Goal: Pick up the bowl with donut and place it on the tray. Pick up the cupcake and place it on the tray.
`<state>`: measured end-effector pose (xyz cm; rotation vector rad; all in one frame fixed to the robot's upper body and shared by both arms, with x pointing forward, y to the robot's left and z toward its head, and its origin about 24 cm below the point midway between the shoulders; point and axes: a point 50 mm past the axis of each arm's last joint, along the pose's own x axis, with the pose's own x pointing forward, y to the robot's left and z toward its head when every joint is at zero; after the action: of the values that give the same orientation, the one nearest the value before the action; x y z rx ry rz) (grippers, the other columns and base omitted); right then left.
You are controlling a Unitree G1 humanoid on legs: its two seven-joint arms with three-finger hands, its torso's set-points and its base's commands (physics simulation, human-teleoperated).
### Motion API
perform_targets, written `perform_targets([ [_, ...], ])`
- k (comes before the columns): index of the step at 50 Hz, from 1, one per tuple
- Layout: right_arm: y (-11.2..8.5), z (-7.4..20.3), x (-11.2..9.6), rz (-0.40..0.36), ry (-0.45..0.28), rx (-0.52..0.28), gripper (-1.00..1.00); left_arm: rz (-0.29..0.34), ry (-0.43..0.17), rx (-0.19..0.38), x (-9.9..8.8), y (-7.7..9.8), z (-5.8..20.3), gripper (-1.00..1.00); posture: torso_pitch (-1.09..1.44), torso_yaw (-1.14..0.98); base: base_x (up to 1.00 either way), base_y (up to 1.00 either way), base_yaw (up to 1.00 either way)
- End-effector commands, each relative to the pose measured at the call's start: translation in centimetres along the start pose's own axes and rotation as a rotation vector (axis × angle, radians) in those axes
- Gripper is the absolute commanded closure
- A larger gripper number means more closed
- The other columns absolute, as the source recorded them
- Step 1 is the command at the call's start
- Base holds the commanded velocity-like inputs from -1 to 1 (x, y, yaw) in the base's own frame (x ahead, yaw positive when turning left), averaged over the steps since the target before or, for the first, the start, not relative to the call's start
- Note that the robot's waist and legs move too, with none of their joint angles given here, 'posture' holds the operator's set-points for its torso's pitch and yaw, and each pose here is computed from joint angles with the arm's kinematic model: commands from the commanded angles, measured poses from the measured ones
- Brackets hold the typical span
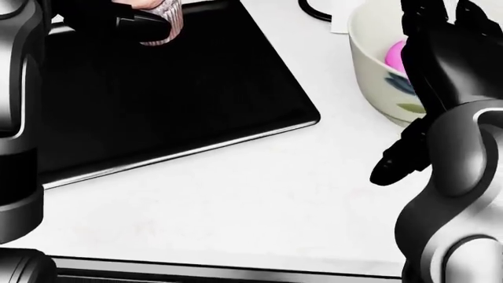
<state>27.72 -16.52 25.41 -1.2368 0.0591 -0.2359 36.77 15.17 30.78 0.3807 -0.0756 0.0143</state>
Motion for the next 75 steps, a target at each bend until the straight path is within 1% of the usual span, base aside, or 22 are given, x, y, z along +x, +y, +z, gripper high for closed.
perform_targets([
  [1,-1.1,0.4,-0.4,-0.068,-0.023,0.002,-1.00,0.039,-0.110,0.004,-0.6,0.8,2.4,1.00,0.00,0.00,0.00,0.00,0.00],
  [13,0.5,-0.5,1.0,-0.032,0.009,-0.011,-1.00,0.041,-0.111,0.004,-0.7,0.9,2.5,1.00,0.00,0.00,0.00,0.00,0.00],
  [20,1.2,-1.0,1.8,-0.013,0.030,-0.019,-0.65,0.044,-0.112,0.001,-0.7,1.0,2.5,1.00,0.00,0.00,0.00,0.00,0.00],
  [21,1.3,-1.1,1.9,-0.010,0.033,-0.019,-0.54,0.044,-0.111,0.001,-0.7,1.0,2.4,1.00,0.00,0.00,0.00,0.00,0.00],
  [23,1.4,-1.2,2.2,-0.007,0.038,-0.021,-0.54,0.043,-0.112,0.001,-0.7,1.0,2.4,1.00,0.00,0.00,0.00,0.00,0.00],
  [26,1.7,-1.4,2.6,0.000,0.045,-0.024,-0.36,0.044,-0.110,0.000,-0.6,1.0,2.3,1.00,0.00,0.00,0.00,0.00,0.00],
  [27,1.8,-1.4,2.6,0.002,0.048,-0.025,-0.24,0.044,-0.111,0.000,-0.6,1.0,2.3,1.00,0.00,0.00,0.00,0.00,0.00],
  [28,1.8,-1.5,2.7,0.003,0.050,-0.026,-0.27,0.043,-0.111,0.000,-0.7,1.0,2.3,1.00,0.00,0.00,0.00,0.00,0.00],
  [30,2.0,-1.5,2.7,0.006,0.053,-0.030,-0.46,0.041,-0.118,-0.004,-0.8,1.0,2.5,1.00,0.00,0.00,0.00,0.00,0.00],
  [31,2.0,-1.5,2.7,0.007,0.054,-0.032,-0.44,0.041,-0.118,-0.005,-0.8,1.0,2.5,1.00,0.00,0.00,0.00,0.00,0.00],
  [32,2.1,-1.6,2.8,0.009,0.054,-0.033,-0.31,0.039,-0.121,-0.006,-0.8,0.9,2.5,1.00,0.00,0.00,0.00,0.00,0.00],
  [34,2.2,-1.6,2.8,0.011,0.054,-0.035,-0.19,0.040,-0.123,-0.005,-0.9,0.9,2.6,1.00,0.00,0.00,0.00,0.00,0.00],
  [36,2.3,-1.6,3.0,0.013,0.056,-0.041,0.06,0.043,-0.127,-0.011,-1.0,1.1,2.7,1.00,0.00,0.00,0.00,0.00,0.00],
  [38,2.4,-1.7,3.1,0.014,0.059,-0.044,0.07,0.043,-0.128,-0.011,-1.0,1.1,2.7,1.00,0.00,0.00,0.00,0.00,0.00],
  [40,2.5,-1.8,3.2,0.016,0.062,-0.048,0.25,0.043,-0.128,-0.011,-1.0,1.1,2.7,1.00,0.00,0.00,0.00,0.00,0.00],
  [42,2.8,-2.0,3.5,0.020,0.067,-0.053,0.59,0.042,-0.129,-0.011,-1.1,1.1,2.8,1.00,0.00,0.00,0.00,0.00,0.00],
  [44,3.0,-2.1,3.6,0.025,0.072,-0.057,0.78,0.044,-0.129,-0.011,-1.0,1.2,2.7,1.00,0.00,0.00,0.00,0.00,0.00],
  [48,3.3,-2.4,3.8,0.029,0.081,-0.068,1.00,0.044,-0.129,-0.010,-1.0,1.2,2.6,1.00,0.00,0.00,0.00,0.00,0.00],
  [57,2.4,-2.7,3.5,0.002,0.082,-0.067,1.00,0.044,-0.128,-0.007,-1.1,1.2,2.6,1.00,0.00,0.00,0.00,0.00,0.00],
  [64,0.5,-2.8,2.7,-0.044,0.073,-0.067,1.00,0.047,-0.129,-0.007,-1.1,1.3,2.6,1.00,0.00,0.00,0.00,0.00,0.00],
  [67,0.2,-2.9,2.5,-0.049,0.075,-0.073,1.00,0.046,-0.130,-0.008,-1.2,1.3,2.7,1.00,0.00,0.00,0.00,0.00,0.00],
  [75,-2.7,-1.4,1.1,-0.104,0.024,-0.057,1.00,0.057,-0.134,-0.018,-1.4,1.9,2.8,1.00,0.00,0.00,0.00,0.00,0.00],
])
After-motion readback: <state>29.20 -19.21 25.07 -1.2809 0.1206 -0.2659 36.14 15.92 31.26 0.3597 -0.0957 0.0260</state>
